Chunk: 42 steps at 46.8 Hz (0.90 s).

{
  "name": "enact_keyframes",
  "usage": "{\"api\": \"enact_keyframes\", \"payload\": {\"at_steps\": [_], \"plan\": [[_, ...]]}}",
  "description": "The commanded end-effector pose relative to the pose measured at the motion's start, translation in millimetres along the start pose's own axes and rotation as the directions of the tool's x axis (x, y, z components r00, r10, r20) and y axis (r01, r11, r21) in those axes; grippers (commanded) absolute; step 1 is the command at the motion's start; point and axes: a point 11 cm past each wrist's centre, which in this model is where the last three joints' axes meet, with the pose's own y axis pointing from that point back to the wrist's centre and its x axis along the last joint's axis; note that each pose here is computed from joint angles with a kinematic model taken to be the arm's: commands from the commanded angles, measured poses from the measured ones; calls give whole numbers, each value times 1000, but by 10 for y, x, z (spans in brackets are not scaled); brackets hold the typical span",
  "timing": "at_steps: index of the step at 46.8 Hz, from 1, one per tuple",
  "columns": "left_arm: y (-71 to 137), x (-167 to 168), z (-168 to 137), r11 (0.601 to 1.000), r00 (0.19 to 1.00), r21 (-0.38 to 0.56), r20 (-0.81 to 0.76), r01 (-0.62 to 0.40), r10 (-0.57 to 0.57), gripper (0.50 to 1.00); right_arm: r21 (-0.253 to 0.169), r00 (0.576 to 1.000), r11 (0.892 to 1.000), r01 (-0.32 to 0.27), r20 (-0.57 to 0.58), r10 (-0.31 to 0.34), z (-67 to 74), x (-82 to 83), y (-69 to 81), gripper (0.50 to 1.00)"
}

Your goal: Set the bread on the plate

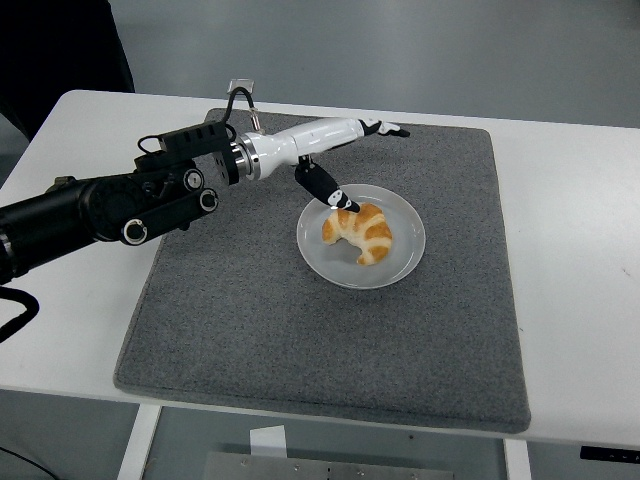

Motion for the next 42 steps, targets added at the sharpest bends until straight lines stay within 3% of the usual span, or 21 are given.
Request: {"api": "enact_keyframes", "payload": {"at_steps": [1,8,19,28,37,42], "plan": [[51,281,38,1000,996,0,-79,-31,31,996,0,1000,1000,0,0,0,-2,0,0,952],[187,676,44,994,968,6,-228,-107,105,996,0,1000,1000,0,0,0,-2,0,0,954],[360,894,-54,985,893,24,-419,-172,167,996,0,1000,1000,0,0,0,-2,0,0,952],[507,1090,-282,969,736,85,-635,-234,234,996,-1,1000,1000,0,0,0,7,0,0,952],[660,1209,-551,941,641,215,-690,-261,336,999,0,1000,1000,0,0,0,-2,0,0,952],[767,1320,-658,912,538,260,-743,-318,399,999,1,1000,1000,0,2,0,-2,0,0,952]]}}
